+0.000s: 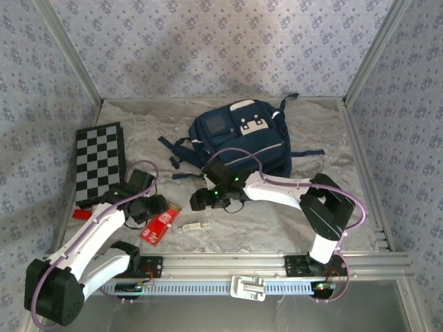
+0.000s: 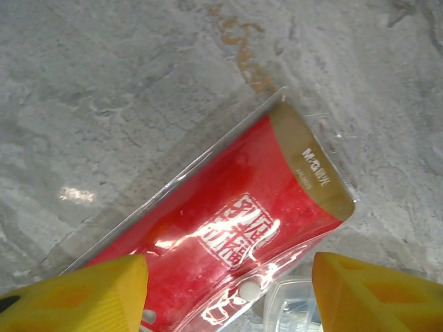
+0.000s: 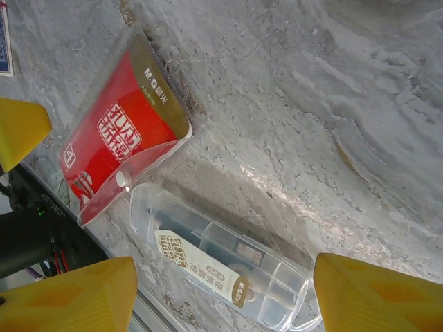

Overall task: Pack the student bag
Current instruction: Pick up the loose stationery from the bottom-left of the table.

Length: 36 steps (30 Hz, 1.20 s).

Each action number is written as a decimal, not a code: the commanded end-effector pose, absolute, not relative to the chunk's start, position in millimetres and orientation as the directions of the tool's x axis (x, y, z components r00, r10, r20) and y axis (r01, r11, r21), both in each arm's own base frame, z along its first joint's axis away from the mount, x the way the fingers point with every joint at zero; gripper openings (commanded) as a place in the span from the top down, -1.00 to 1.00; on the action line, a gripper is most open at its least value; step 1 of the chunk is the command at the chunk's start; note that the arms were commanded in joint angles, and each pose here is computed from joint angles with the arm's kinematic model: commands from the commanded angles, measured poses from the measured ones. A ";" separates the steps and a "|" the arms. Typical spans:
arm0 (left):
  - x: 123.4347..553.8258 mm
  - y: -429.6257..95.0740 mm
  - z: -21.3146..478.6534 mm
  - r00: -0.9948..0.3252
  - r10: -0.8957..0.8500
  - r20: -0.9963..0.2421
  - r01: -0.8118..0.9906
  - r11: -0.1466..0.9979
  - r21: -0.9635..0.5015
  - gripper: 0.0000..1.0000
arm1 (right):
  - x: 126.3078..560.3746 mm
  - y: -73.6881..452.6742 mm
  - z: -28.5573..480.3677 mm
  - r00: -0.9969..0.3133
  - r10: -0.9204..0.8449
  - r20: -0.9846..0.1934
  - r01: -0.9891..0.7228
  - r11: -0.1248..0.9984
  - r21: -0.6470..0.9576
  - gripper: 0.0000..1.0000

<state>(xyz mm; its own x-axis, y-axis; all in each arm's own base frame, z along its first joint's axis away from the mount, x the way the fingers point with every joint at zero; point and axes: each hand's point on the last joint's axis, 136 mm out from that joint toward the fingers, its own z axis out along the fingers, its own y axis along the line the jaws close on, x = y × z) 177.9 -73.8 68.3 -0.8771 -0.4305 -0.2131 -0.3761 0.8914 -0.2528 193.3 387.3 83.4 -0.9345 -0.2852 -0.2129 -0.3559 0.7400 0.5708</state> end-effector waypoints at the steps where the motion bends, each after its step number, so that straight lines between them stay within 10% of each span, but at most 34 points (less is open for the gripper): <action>1: 159.6 -53.4 52.9 -0.788 -0.581 -0.206 -0.534 0.810 -0.242 -0.25 | 207.6 429.2 81.9 -0.939 -0.285 -0.195 -0.340 0.666 0.664 -0.34; 20: 151.0 -36.7 10.4 -0.727 -0.668 -0.156 -0.633 0.741 -0.225 0.58 | 203.9 479.8 35.4 -0.943 -0.328 -0.060 -0.271 0.649 0.711 -0.25; 36: 154.0 -41.1 9.9 -0.736 -0.659 -0.154 -0.616 0.746 -0.252 0.68 | 217.6 488.3 69.9 -0.948 -0.298 -0.109 -0.268 0.567 0.779 0.35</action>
